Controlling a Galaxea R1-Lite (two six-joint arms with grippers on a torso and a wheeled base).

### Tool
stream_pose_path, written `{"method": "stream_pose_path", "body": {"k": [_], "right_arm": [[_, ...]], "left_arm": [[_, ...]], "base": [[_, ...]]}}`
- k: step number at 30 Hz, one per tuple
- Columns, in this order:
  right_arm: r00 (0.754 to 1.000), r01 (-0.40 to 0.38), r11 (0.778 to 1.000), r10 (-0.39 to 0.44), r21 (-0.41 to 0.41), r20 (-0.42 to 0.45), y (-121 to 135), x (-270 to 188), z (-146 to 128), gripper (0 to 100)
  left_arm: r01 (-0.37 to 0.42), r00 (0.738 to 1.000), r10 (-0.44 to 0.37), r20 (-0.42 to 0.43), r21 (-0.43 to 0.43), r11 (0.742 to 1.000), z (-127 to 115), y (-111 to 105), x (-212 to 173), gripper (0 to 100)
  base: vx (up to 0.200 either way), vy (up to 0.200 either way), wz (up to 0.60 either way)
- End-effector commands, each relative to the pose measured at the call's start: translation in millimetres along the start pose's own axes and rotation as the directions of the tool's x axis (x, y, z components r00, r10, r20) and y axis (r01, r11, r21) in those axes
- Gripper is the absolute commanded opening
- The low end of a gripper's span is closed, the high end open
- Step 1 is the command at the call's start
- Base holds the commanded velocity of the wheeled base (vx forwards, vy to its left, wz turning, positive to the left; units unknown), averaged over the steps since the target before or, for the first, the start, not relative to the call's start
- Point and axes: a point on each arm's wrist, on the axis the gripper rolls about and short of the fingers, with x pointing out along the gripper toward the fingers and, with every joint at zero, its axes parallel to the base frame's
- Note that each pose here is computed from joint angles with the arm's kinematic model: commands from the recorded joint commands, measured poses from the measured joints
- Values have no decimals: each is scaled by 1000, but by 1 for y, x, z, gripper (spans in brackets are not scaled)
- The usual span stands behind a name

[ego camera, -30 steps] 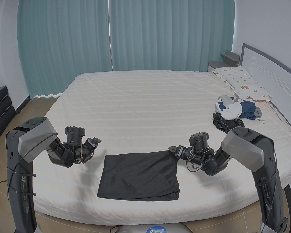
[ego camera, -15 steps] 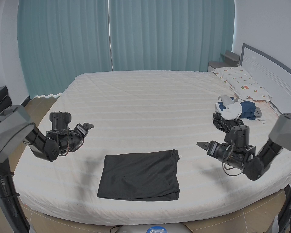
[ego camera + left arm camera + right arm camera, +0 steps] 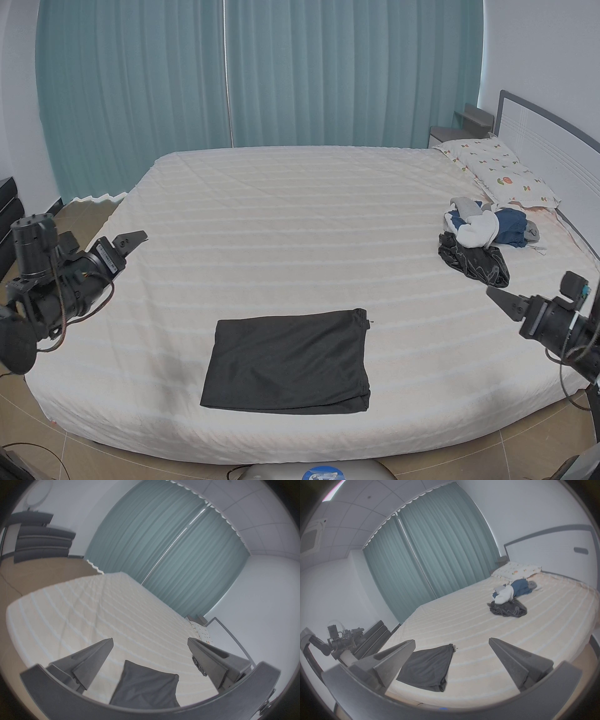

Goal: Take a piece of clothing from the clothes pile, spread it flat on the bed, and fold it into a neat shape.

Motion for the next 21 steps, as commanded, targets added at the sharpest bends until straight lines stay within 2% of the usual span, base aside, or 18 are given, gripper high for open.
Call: {"method": "stream_pose_path", "body": {"k": [1, 3, 4, 9, 10, 12, 15, 21], "right_arm": [[981, 49, 984, -15, -171, 195, -18, -126, -21, 100], [978, 77, 979, -39, -187, 203, -21, -135, -26, 100], [973, 99, 974, -53, -202, 223, -23, -146, -31, 100], [956, 157, 955, -84, -251, 279, -25, -169, -43, 100], [950, 191, 934, -98, -303, 297, -26, -180, -51, 100], [948, 194, 920, -88, -339, 305, -26, -190, -56, 100], [959, 203, 905, -107, -375, 262, -25, -204, -60, 100], [957, 241, 898, -156, -368, 246, -25, -211, -66, 100]], "left_arm": [[-41, 972, -20, 234, 252, 967, -10, 5, -134, 100], [-84, 968, 11, 251, 283, 956, -12, 7, -145, 100], [-120, 962, 31, 272, 316, 941, -15, 10, -162, 100], [-147, 953, 34, 300, 365, 919, -23, 15, -200, 100], [-169, 949, 42, 313, 391, 905, -28, 19, -217, 100], [-199, 943, 61, 328, 408, 891, -32, 22, -227, 100], [-258, 921, 90, 379, 419, 871, -38, 28, -241, 100], [-348, 893, 158, 422, 422, 837, -53, 41, -257, 100]], "base": [[0, 0, 0], [0, 0, 0], [0, 0, 0], [0, 0, 0], [0, 0, 0], [0, 0, 0], [0, 0, 0], [0, 0, 0]]}}
